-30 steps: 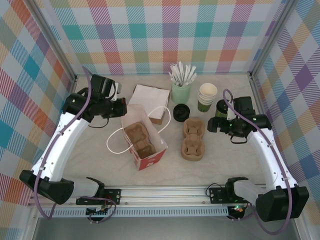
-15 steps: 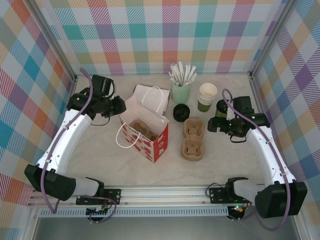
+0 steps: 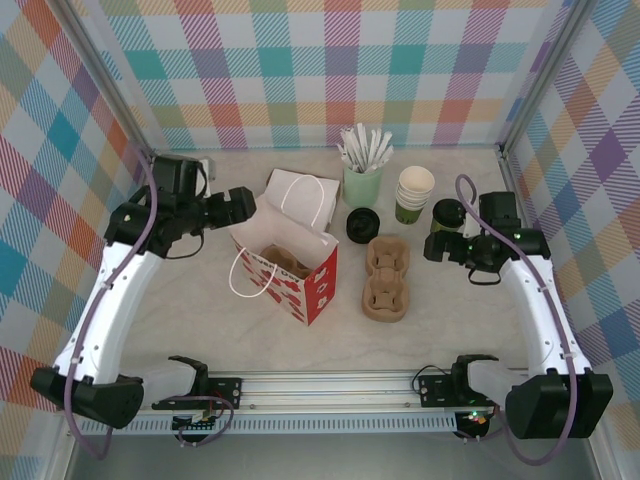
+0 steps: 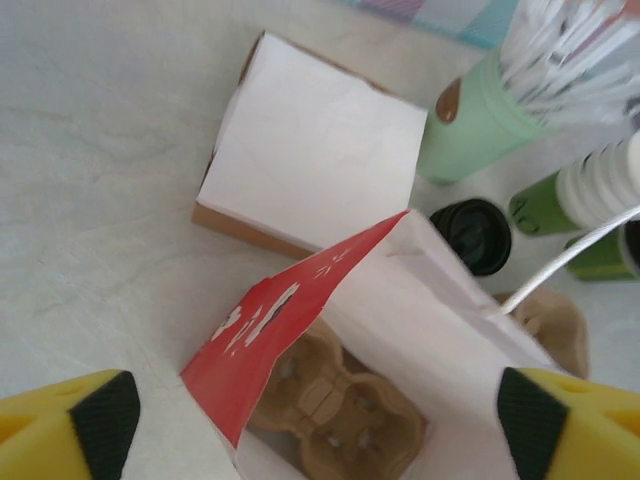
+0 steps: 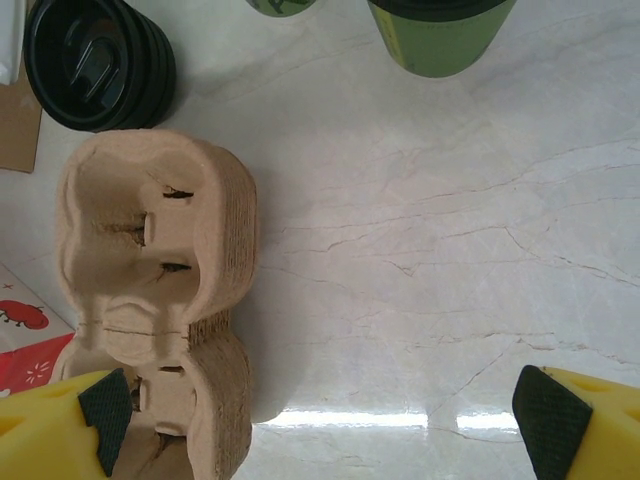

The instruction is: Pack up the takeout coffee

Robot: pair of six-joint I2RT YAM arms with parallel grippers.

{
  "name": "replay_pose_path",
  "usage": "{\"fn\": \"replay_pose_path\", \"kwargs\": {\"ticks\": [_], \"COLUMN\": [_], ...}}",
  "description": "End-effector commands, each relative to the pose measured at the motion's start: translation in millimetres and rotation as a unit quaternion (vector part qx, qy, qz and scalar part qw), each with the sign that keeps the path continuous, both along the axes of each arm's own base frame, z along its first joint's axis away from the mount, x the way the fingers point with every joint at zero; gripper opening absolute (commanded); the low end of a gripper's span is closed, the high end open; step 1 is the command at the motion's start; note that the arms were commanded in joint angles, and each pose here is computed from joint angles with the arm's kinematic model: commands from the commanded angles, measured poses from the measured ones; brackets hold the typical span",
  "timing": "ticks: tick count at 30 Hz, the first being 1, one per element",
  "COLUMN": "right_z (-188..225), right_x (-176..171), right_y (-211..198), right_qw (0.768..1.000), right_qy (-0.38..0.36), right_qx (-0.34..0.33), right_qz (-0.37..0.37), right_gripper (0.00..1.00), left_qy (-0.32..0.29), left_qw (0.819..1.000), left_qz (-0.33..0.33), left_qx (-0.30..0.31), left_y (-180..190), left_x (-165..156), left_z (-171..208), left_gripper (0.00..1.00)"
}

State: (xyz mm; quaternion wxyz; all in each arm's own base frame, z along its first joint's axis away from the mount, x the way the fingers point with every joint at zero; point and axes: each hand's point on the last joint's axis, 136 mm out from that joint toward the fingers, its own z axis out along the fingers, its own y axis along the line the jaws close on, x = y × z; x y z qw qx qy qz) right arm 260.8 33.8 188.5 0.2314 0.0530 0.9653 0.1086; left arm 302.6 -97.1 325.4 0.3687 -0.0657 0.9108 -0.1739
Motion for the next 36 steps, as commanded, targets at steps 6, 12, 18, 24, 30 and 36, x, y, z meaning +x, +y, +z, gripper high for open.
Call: {"fn": "replay_pose_path", "kwargs": {"ticks": [6, 12, 18, 24, 30, 36], "right_z": [11.9, 14.8, 9.2, 6.0, -6.6, -23.7], "right_x": [-8.9, -10.7, -4.3, 10.1, 25.3, 48.8], "right_y": [-1.6, -12.9, -21.9, -34.1, -46.4, -49.7], "right_qw": [1.0, 1.0, 1.0, 0.998, 0.997, 0.995], "right_qy": [0.002, 0.004, 0.015, 0.024, 0.054, 0.073], "right_qx": [0.014, -0.002, 0.005, 0.014, -0.002, 0.006], "right_qz": [0.004, -0.008, -0.025, -0.048, -0.063, -0.069], "right_gripper": [1.0, 1.0, 1.0, 1.0, 1.0, 1.0], "left_qy": [-0.083, -0.153, -0.165, -0.156, -0.151, -0.145], "left_qw": [0.996, 0.986, 0.983, 0.984, 0.986, 0.987], "left_qz": [0.041, 0.065, 0.074, 0.078, 0.073, 0.072], "left_qx": [0.011, 0.004, 0.006, 0.022, 0.016, 0.014], "left_y": [28.7, 42.3, 49.4, 54.4, 50.8, 49.8], "left_x": [-14.6, -33.5, -48.7, -54.0, -50.4, -50.5], "left_z": [32.0, 41.6, 22.8, 10.0, 7.6, 4.3], "left_gripper": [1.0, 1.0, 1.0, 1.0, 1.0, 1.0]}}
